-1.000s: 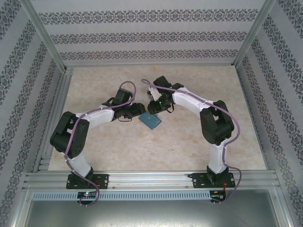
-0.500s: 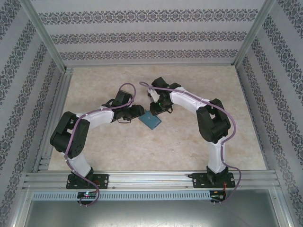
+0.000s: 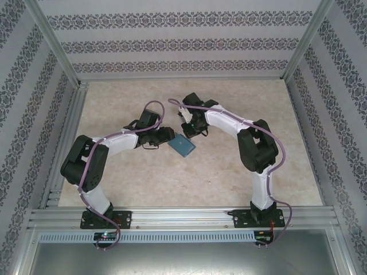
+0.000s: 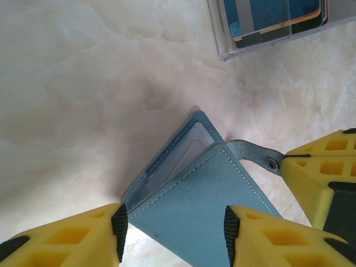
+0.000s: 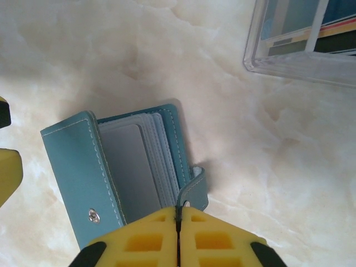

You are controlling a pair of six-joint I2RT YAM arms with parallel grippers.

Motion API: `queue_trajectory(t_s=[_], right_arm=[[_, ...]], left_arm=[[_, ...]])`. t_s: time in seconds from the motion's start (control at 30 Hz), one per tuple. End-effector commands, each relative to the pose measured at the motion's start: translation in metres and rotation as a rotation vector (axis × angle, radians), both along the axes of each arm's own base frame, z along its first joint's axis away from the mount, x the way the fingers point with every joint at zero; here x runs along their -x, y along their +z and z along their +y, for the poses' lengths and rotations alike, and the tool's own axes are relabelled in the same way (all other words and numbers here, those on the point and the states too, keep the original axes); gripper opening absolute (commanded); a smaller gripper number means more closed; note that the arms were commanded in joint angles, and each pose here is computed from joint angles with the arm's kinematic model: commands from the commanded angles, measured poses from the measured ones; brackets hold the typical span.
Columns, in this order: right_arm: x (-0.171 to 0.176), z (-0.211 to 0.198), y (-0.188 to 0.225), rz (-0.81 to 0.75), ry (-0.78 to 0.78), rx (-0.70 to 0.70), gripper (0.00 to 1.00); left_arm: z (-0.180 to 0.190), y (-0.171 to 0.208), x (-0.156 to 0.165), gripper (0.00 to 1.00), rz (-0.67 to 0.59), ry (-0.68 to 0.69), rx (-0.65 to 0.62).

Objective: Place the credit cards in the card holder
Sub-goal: Rotate the card holder at the center of the table.

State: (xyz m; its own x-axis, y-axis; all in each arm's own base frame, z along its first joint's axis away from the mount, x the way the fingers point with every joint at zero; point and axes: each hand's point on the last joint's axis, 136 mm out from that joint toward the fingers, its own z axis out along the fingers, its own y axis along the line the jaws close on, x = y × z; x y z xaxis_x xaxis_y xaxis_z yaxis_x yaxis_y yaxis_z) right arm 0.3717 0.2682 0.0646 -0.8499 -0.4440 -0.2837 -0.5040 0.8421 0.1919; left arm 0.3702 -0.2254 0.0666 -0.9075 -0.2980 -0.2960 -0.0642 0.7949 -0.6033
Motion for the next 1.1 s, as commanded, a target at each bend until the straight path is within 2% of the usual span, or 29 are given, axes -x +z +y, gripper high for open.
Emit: queue_trajectory(t_s=[0.0, 0.13, 0.27, 0.4, 0.5, 0.63, 0.7, 0.73, 1.07], right_arm=[[-0.001, -0.010, 0.002, 0.005, -0.029, 0.008, 0.06], [0.000, -0.018, 0.007, 0.022, -0.101, -0.078, 0.04], [0.003, -0.029, 0.013, 0.056, -0.201, -0.227, 0.03], [0.014, -0.039, 0.012, 0.103, -0.312, -0.388, 0.03], [0.028, -0.042, 0.004, 0.133, -0.359, -0.460, 0.03], [0.044, -0.050, -0.006, 0.127, -0.413, -0.478, 0.03], [0.049, -0.055, -0.009, 0.117, -0.447, -0.490, 0.03], [0.052, -0.055, -0.010, 0.116, -0.458, -0.498, 0.03], [0.067, -0.061, -0.021, 0.089, -0.481, -0.456, 0.04]], left_arm=[[0.009, 0.000, -0.001, 0.51, -0.006, 0.009, -0.026], [0.008, 0.002, -0.002, 0.51, -0.011, 0.005, -0.025], [0.009, 0.001, -0.002, 0.50, -0.012, -0.001, -0.037], [0.006, 0.002, -0.001, 0.47, -0.022, -0.022, -0.024], [-0.002, 0.005, -0.001, 0.45, -0.030, -0.044, 0.011], [-0.011, 0.003, 0.004, 0.41, -0.021, -0.080, 0.031], [-0.018, 0.000, 0.007, 0.31, -0.018, -0.105, 0.026], [-0.021, -0.001, 0.009, 0.29, -0.013, -0.119, 0.021], [-0.038, -0.023, 0.020, 0.32, 0.064, -0.203, -0.058]])
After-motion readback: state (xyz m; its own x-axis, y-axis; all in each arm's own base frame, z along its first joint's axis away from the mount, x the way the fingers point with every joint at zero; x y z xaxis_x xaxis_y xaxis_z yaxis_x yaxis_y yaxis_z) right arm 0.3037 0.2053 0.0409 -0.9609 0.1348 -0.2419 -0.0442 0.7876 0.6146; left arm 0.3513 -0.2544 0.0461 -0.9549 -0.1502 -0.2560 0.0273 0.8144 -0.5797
